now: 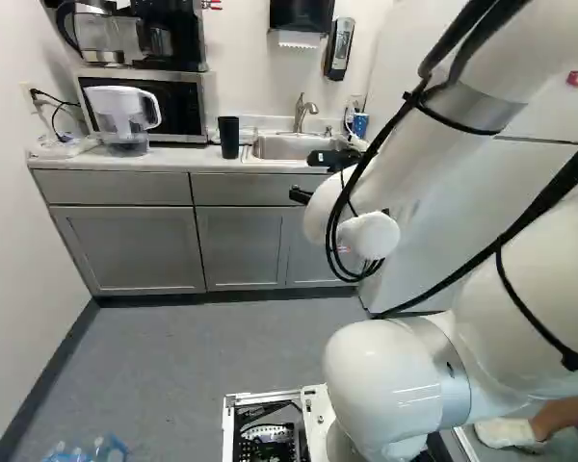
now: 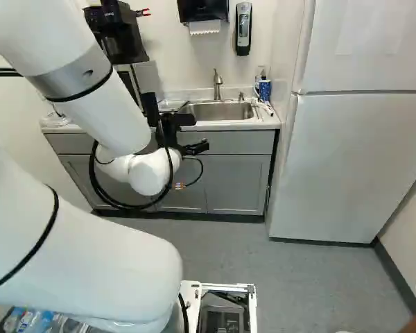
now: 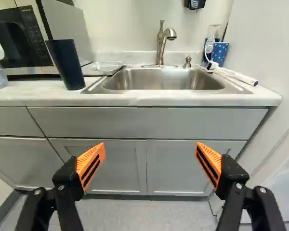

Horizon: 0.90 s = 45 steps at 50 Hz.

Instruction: Rinse the cup and place it in the tray

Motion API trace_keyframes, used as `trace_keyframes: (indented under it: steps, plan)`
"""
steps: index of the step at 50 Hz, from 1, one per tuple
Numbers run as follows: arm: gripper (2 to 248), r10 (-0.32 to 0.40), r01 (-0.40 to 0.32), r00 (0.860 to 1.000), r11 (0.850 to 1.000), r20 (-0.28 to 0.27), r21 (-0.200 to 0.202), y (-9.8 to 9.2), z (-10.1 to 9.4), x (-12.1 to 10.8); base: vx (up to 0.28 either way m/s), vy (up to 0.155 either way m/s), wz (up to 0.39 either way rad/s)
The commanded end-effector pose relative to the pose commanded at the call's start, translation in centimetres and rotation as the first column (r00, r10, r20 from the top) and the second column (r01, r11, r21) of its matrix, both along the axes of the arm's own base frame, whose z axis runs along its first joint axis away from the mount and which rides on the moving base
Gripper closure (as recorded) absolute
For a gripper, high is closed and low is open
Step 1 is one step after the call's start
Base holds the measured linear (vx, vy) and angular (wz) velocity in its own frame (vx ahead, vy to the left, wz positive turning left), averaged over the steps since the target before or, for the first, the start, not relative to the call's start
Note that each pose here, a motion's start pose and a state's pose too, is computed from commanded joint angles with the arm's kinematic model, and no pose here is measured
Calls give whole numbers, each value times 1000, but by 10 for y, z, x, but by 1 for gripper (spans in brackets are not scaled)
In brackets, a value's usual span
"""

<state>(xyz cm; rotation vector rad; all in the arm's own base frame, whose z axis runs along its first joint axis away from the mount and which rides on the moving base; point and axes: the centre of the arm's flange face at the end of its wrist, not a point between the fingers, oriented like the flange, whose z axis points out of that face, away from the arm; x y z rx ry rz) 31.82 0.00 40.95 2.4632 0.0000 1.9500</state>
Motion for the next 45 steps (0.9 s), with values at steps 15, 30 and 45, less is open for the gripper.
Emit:
trace_keyframes:
  steps: [15,30,45]
  plan:
    - [3,0,0,1000,1000,22,0,0,14,15,0,0,0]
    - [3,0,0,999,1000,43,0,0,29,26,0,0,0]
    - [3,0,0,998,1000,64,0,0,43,37,0,0,0]
